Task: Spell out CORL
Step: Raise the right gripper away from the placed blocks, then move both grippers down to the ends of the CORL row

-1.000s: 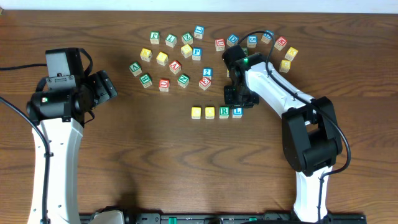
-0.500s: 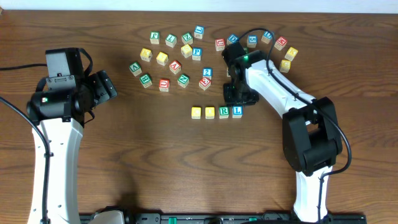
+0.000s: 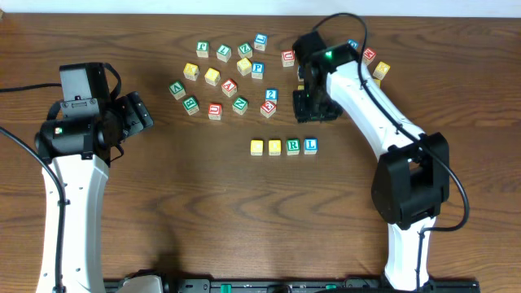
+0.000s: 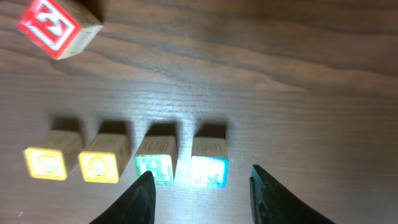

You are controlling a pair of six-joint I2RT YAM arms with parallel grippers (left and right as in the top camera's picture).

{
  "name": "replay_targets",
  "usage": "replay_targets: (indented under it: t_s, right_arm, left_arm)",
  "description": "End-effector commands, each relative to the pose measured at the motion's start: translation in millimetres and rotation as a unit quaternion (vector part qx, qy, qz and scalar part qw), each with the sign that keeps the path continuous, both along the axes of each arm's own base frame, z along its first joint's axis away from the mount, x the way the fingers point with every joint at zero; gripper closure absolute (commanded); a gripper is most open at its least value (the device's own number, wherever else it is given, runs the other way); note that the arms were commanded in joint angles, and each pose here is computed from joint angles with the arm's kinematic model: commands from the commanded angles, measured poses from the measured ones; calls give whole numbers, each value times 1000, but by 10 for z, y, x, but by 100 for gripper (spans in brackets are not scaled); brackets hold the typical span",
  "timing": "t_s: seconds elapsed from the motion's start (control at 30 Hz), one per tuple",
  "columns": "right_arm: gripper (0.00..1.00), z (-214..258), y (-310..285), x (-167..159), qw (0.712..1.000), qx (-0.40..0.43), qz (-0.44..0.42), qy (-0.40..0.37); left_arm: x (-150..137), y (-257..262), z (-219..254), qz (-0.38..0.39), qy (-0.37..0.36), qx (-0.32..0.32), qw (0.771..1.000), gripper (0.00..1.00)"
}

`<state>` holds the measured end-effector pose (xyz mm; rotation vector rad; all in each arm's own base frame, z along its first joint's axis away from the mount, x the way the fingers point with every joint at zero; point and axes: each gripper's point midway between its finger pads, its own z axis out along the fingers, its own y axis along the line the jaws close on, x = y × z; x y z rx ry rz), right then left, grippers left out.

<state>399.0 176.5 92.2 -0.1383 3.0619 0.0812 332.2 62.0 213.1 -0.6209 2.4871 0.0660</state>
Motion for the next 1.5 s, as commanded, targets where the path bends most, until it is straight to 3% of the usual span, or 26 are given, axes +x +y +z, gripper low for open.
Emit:
replay_targets:
  t_s: [0.0, 0.4, 0.83, 1.0, 1.07, 1.1, 1.27, 1.47]
  right_arm:
    - [57, 288, 29, 147, 999, 9, 23, -30]
    - [58, 1287, -242, 124, 993, 81, 34, -75]
    - [53, 2151, -1211, -228, 982, 92, -51, -155]
    - [52, 1910, -1283, -246, 987, 87, -64, -120]
    - [52, 1634, -1257, -232, 990, 86, -65, -92]
    - [51, 1524, -1247, -226, 991, 88, -65, -82]
    - [51, 985, -1236, -229, 991, 90, -92, -41]
    - [51, 519, -1154, -305, 990, 99, -99, -9]
  left_arm:
    - [-10, 22, 37, 4, -4, 4, 1000, 9]
    - [-10, 22, 37, 4, -4, 4, 1000, 9]
    - [-89, 1, -15, 3, 15, 0, 1000, 9]
    - [-47, 6, 11, 3, 5, 1, 1000, 9]
    - [-26, -77, 8, 8, -2, -30, 1000, 33]
    - [-7, -115, 14, 5, -6, -39, 999, 37]
    - [98, -405, -41, -39, -4, -49, 998, 42]
    - [212, -909, -450, -86, 56, -71, 992, 49]
